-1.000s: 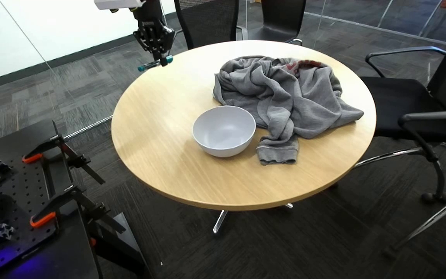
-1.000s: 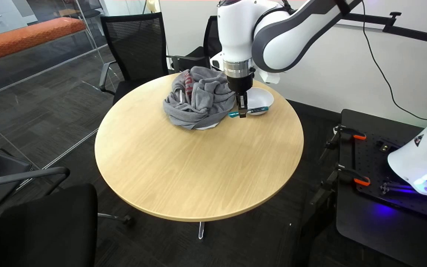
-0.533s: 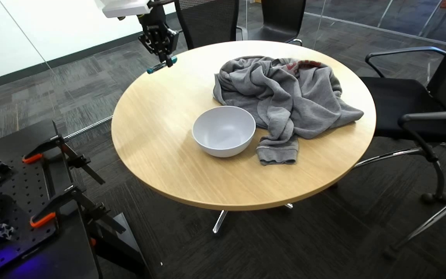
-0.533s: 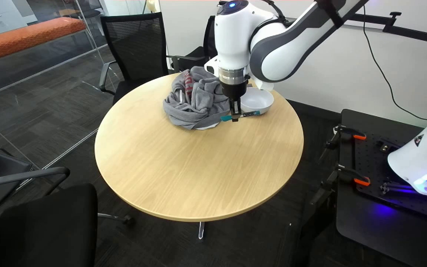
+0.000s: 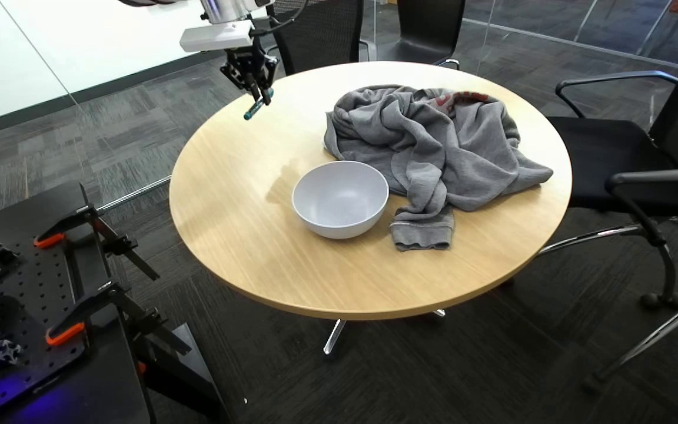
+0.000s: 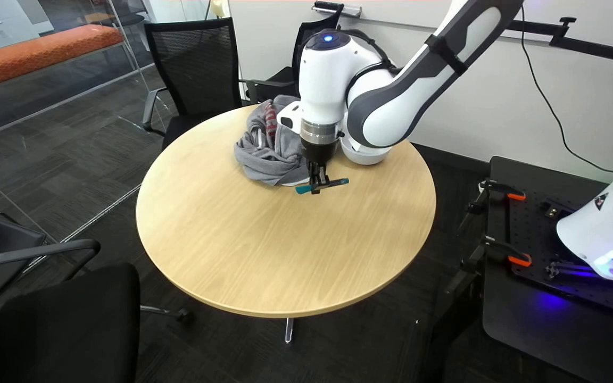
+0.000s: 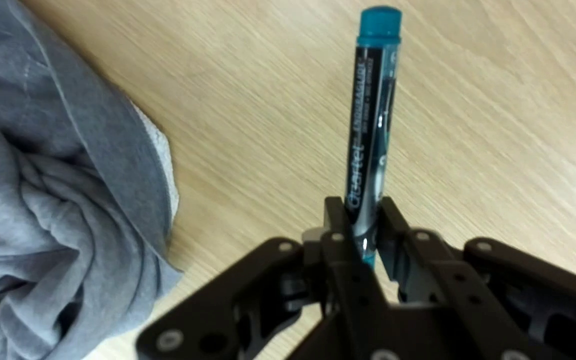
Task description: Remove the marker from the bowl and put it on the table
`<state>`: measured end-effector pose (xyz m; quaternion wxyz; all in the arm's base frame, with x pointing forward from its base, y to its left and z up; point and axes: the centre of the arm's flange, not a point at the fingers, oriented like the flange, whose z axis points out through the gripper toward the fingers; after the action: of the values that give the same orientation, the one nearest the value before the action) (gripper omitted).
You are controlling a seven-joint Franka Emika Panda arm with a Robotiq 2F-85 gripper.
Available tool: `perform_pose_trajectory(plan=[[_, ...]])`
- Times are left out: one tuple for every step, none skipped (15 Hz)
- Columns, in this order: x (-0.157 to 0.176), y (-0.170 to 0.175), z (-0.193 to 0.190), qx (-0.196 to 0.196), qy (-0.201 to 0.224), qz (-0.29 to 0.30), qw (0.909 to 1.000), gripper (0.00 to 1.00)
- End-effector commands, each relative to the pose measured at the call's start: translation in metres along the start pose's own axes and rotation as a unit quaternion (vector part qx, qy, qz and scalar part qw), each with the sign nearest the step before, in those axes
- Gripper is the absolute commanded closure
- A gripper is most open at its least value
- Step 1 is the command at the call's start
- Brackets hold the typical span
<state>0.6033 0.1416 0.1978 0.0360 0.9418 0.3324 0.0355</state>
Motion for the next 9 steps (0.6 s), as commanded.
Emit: perform_pose_trajectory(plan=[[0.012, 0.005, 0.017, 0.016, 0.024, -0.030, 0.9991, 0.95], [0.013, 0.005, 0.023, 0.018, 0.024, -0.036, 0.9989, 0.95], [0.014, 0.004, 0.029, 0.020, 0.021, -0.043, 0.9987, 0.95], [0.015, 0.004, 0.035, 0.023, 0.018, -0.048, 0.9984, 0.95], [0.016, 0.003, 0.041, 0.026, 0.014, -0.053, 0.9982, 0.95], [0.017, 0.003, 0.047, 0.028, 0.013, -0.058, 0.9978, 0.95], [0.018, 0.002, 0.052, 0.029, 0.010, -0.061, 0.9977, 0.95], [0.019, 0.002, 0.059, 0.030, 0.007, -0.066, 0.9973, 0.95], [0.021, 0.003, 0.066, 0.031, 0.004, -0.070, 0.9971, 0.95]])
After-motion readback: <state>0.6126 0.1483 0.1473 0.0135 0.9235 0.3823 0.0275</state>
